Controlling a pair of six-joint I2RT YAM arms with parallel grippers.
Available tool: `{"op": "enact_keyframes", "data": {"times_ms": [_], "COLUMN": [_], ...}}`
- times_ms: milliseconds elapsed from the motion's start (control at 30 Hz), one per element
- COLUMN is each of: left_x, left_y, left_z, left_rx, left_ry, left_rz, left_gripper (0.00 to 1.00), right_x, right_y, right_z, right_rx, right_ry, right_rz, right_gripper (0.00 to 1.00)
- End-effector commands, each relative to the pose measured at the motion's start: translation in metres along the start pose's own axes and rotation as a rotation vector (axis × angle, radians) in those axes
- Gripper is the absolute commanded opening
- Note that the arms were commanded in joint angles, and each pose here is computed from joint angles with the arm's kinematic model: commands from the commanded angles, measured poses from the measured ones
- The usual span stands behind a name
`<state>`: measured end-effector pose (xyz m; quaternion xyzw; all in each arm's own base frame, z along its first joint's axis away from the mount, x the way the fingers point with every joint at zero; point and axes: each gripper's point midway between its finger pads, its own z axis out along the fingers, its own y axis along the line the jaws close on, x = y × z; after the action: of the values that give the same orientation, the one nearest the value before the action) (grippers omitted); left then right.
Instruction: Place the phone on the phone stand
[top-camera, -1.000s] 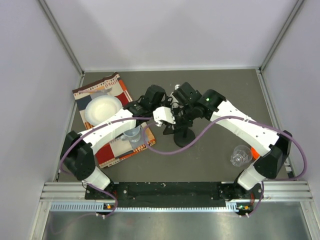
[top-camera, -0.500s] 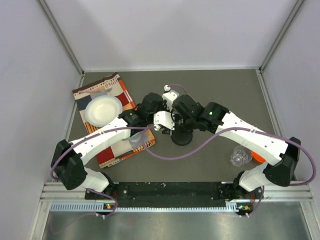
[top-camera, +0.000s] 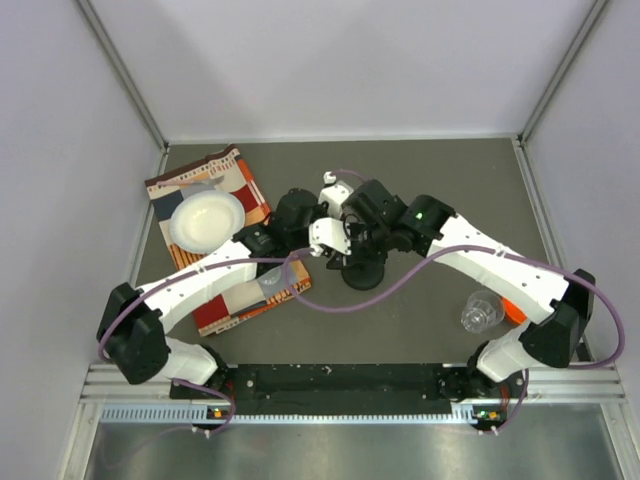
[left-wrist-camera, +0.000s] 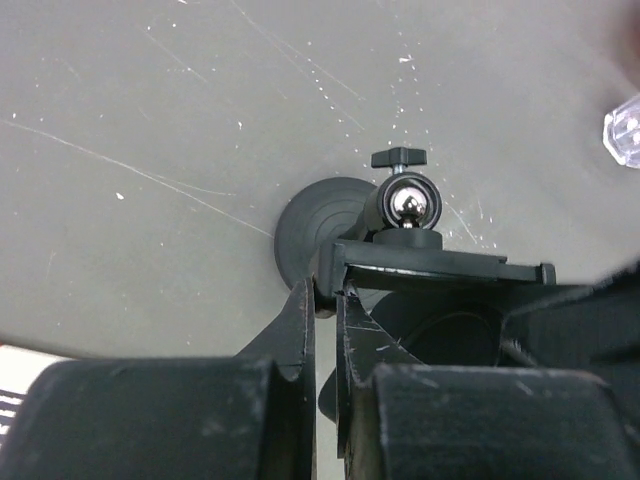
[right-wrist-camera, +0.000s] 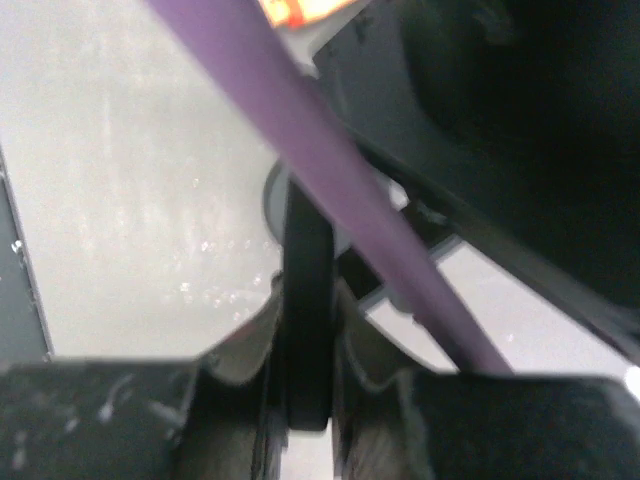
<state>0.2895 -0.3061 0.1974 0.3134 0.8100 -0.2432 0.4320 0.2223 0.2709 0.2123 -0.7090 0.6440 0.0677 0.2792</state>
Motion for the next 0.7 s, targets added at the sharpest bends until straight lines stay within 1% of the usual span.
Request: {"op": "enact_keyframes", "data": {"times_ms": [0, 33, 67, 100, 133, 200, 267, 333, 367, 400, 433, 467, 533, 600, 667], "left_x": [-0.046, -0.052, -0.058, -0.062, -0.065, -0.067, -0.063, -0.062, -0.058, -0.058, -0.057, -0.059, -0.058, -0.061, -0.059], "left_y": [0.016, 0.021, 0.027, 0.047, 0.056, 0.068, 0.064, 0.075, 0.078, 0.085, 0.096, 0.103, 0.113, 0.117, 0.124], "left_z": [-0.025, -0.028, -0.034, -0.039, -0.044, -0.051, -0.052, -0.057, -0.058, -0.06, -0.067, -0.069, -0.072, -0.074, -0.076], "left_rx": [-0.048, -0.081, -0.12, -0.238, -0.295, -0.373, -0.367, -0.463, -0.501, -0.548, -0.625, -0.674, -0.746, -0.781, -0.827], "left_ry": [-0.252, -0.283, -0.317, -0.344, -0.354, -0.365, -0.368, -0.38, -0.37, -0.364, -0.364, -0.355, -0.334, -0.329, -0.311], "left_rz": [0.136, 0.176, 0.182, 0.163, 0.134, 0.084, 0.049, 0.042, 0.049, 0.055, 0.041, 0.034, 0.021, 0.003, -0.008], "left_gripper": [0.0, 0.0, 0.0, 0.0, 0.0, 0.0, 0.0, 0.0, 0.0, 0.0, 0.0, 0.0, 0.0, 0.0, 0.0], "right_x": [0.037, 0.04, 0.047, 0.055, 0.073, 0.079, 0.081, 0.083, 0.086, 0.086, 0.092, 0.096, 0.108, 0.118, 0.119], "right_y": [0.025, 0.029, 0.029, 0.029, 0.02, 0.016, 0.011, 0.009, 0.016, 0.016, 0.02, 0.02, 0.026, 0.031, 0.033], "right_z": [-0.011, -0.009, -0.008, -0.007, -0.007, -0.012, -0.017, -0.023, -0.027, -0.03, -0.03, -0.036, -0.035, -0.039, -0.044], "right_rx": [-0.175, -0.201, -0.189, -0.161, -0.076, -0.022, 0.016, 0.033, 0.009, 0.011, 0.01, 0.035, 0.052, 0.074, 0.081], "right_ry": [0.08, 0.074, 0.106, 0.146, 0.217, 0.23, 0.238, 0.254, 0.282, 0.281, 0.299, 0.304, 0.346, 0.379, 0.381], "right_rz": [0.368, 0.396, 0.41, 0.45, 0.475, 0.524, 0.528, 0.532, 0.529, 0.517, 0.52, 0.519, 0.535, 0.547, 0.55], "right_gripper": [0.0, 0.0, 0.0, 0.0, 0.0, 0.0, 0.0, 0.0, 0.0, 0.0, 0.0, 0.0, 0.0, 0.0, 0.0]}}
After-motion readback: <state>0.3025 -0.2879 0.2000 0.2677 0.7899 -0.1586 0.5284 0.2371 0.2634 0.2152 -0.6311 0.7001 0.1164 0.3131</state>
